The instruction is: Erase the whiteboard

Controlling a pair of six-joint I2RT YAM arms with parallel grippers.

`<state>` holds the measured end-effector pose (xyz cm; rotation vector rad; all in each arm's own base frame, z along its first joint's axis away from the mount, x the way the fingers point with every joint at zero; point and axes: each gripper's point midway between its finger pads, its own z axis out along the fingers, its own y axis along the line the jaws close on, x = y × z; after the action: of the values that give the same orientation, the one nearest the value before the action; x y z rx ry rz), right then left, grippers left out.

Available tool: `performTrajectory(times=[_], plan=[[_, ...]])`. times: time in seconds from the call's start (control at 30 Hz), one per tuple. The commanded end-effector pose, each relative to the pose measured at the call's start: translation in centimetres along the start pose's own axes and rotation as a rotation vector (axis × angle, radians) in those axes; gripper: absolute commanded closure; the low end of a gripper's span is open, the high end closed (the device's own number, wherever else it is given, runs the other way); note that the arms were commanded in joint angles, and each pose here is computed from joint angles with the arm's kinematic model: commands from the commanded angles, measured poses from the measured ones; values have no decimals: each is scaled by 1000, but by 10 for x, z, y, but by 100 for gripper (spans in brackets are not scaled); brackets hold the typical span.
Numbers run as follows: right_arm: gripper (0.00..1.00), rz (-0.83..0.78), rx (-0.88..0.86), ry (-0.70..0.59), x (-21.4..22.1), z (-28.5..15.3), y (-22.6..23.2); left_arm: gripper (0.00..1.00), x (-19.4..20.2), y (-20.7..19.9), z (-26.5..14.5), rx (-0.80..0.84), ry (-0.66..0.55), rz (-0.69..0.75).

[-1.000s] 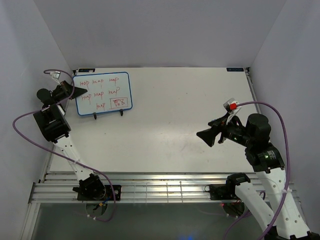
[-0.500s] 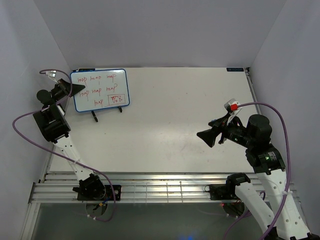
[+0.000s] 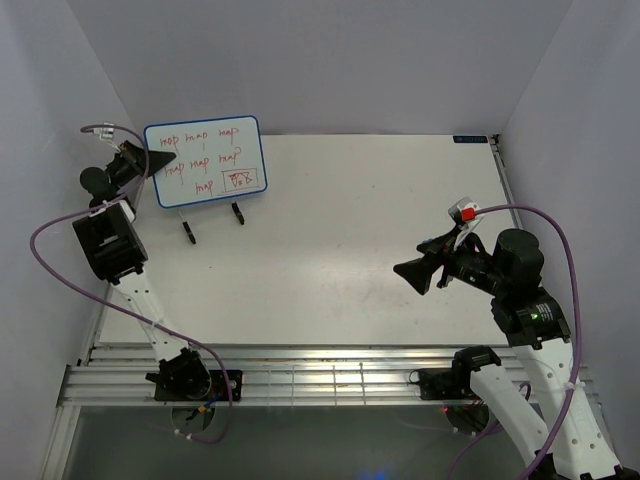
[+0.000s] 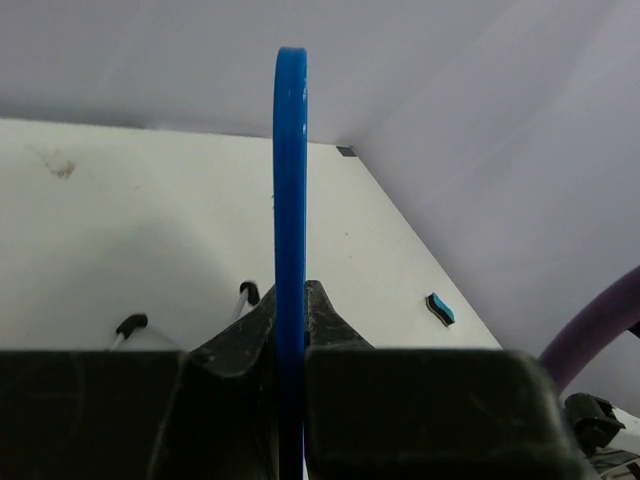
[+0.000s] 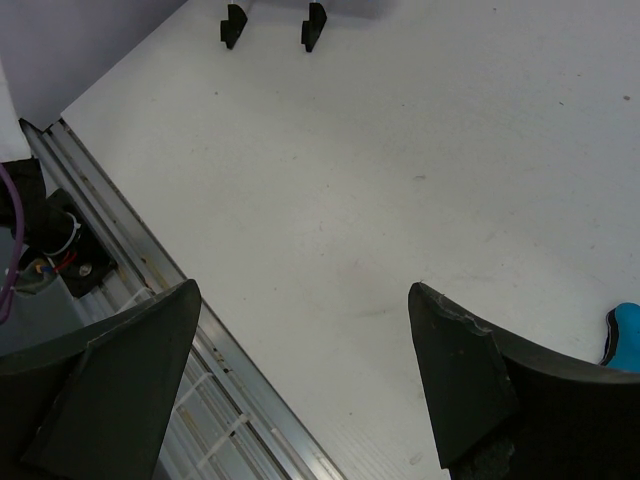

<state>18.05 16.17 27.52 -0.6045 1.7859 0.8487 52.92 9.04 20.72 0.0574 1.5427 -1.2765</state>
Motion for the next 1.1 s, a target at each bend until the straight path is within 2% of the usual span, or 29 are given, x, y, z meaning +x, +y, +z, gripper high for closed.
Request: performTrajectory(times=[0.0, 0.17, 0.2, 0.23, 0.3, 0.33, 0.37, 0.4, 0.43, 0.47, 0.5, 0.57, 0.63, 0.67, 0.73, 0.77, 0.8, 0.83, 0.87, 0.93, 0.97, 1.07], plan=[[10, -57, -5, -63, -23, -4, 6, 100, -75, -127, 25, 184, -154, 483], [10, -45, 86, -74, -24, -5, -10, 100, -75, -171, 47, 251, -163, 497], [10, -24, 150, -82, -26, -5, -21, 100, -67, -177, 61, 257, -148, 451], [10, -4, 198, -84, -26, -5, -30, 100, -68, -199, 68, 263, -143, 461], [10, 50, 317, -82, -24, -4, -53, 100, -41, -194, 86, 200, -129, 392], [10, 76, 347, -79, -22, -2, -60, 100, -43, -224, 86, 192, -157, 417], [10, 90, 372, -64, -18, 1, -67, 100, -42, -227, 88, 156, -205, 393], [10, 118, 434, -27, -10, 6, -83, 100, -15, -214, 91, 97, -185, 310], [10, 142, 473, -1, -4, 8, -91, 100, -10, -219, 89, 66, -198, 268], [10, 150, 504, 16, -4, 8, -98, 100, -17, -243, 82, 48, -256, 275], [10, 163, 547, 51, 2, 11, -110, 100, 10, -230, 78, -18, -232, 165], [10, 170, 594, 73, 1, 8, -120, 100, 27, -257, 67, -48, -221, 138], [10, 175, 613, 98, 2, 10, -128, 100, 59, -256, 61, -113, -204, 100], [10, 171, 614, 99, -3, 9, -129, 100, 72, -272, 56, -128, -184, 78], [9, 162, 626, 134, -3, 9, -134, 100, 99, -268, 43, -183, -141, 57], [9, 147, 630, 197, 6, 6, -135, 100, 115, -263, 35, -233, -107, 11], [9, 136, 633, 235, 5, 8, -140, 100, 120, -280, 26, -213, -101, 31], [9, 126, 637, 272, 9, 7, -142, 100, 131, -277, 20, -236, -71, 39], [9, 122, 639, 357, 24, 7, -147, 100, 151, -270, 12, -291, -3, -8], [9, 116, 638, 404, 29, 8, -152, 100, 158, -273, 0, -336, 31, 45], [8, 129, 606, 437, 38, 16, -153, 100, 173, -270, -9, -371, 82, 12], [5, 135, 580, 514, 53, 28, -167, 100, 189, -272, -21, -413, 130, 25]])
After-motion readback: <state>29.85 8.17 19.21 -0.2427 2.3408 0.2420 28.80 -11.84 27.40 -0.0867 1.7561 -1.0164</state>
